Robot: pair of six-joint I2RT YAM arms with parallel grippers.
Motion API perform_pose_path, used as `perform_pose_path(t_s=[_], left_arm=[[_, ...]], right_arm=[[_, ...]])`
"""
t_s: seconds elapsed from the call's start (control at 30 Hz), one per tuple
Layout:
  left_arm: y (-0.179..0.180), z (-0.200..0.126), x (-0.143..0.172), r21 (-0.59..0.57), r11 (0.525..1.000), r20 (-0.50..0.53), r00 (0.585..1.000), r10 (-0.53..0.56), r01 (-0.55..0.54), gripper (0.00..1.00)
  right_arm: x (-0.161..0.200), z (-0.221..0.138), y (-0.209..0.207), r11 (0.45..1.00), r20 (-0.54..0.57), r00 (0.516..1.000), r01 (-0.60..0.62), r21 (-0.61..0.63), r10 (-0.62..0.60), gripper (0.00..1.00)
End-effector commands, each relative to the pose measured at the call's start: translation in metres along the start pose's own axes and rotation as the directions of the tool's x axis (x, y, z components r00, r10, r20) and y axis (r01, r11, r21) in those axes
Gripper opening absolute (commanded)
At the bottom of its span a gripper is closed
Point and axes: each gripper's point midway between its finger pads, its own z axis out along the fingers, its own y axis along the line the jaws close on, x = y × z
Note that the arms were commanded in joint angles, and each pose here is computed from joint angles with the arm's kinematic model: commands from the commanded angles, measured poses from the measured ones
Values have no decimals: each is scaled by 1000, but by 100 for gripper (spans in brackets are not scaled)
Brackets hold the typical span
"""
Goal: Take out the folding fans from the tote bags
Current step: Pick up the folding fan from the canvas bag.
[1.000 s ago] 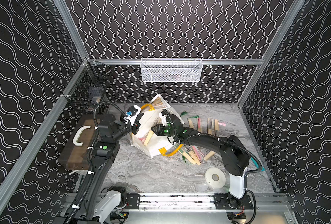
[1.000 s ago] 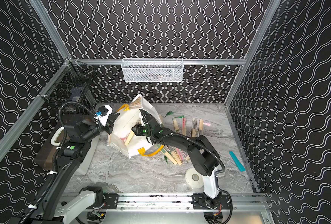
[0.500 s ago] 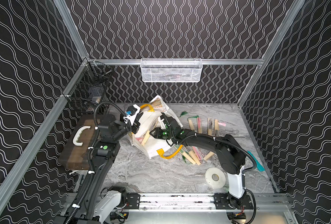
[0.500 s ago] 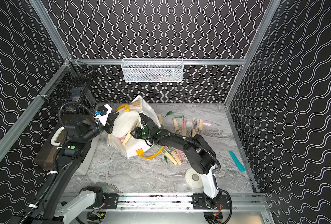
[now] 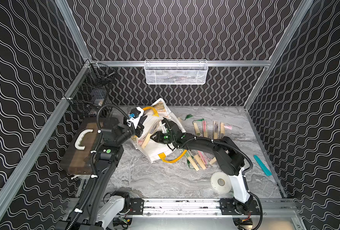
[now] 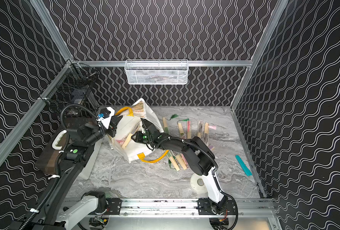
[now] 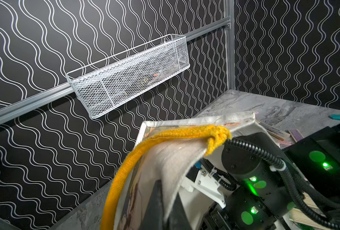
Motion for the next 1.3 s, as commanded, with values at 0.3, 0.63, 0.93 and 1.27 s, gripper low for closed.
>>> perform_pose_path(t_s=[0.3,0.63,0.93,1.27], left_arm=[[3,-1,-22,-9,999,92,995,35,-34,0],[-9,1,-27,65,998,140,990,-22,13,0],[-10,-1,-33,69,998,159,987,-16,5,0],[4,4,-19,-6,1000,95,995,8,-7,0]], right_arm=[[-11,15,3,996,39,997,-68,-54,70,38],[-26,32,18,968,64,989,-117,-222,134,39],[-36,36,44,913,31,989,-119,-390,142,35],[-33,31,38,929,20,991,-120,-351,135,23]])
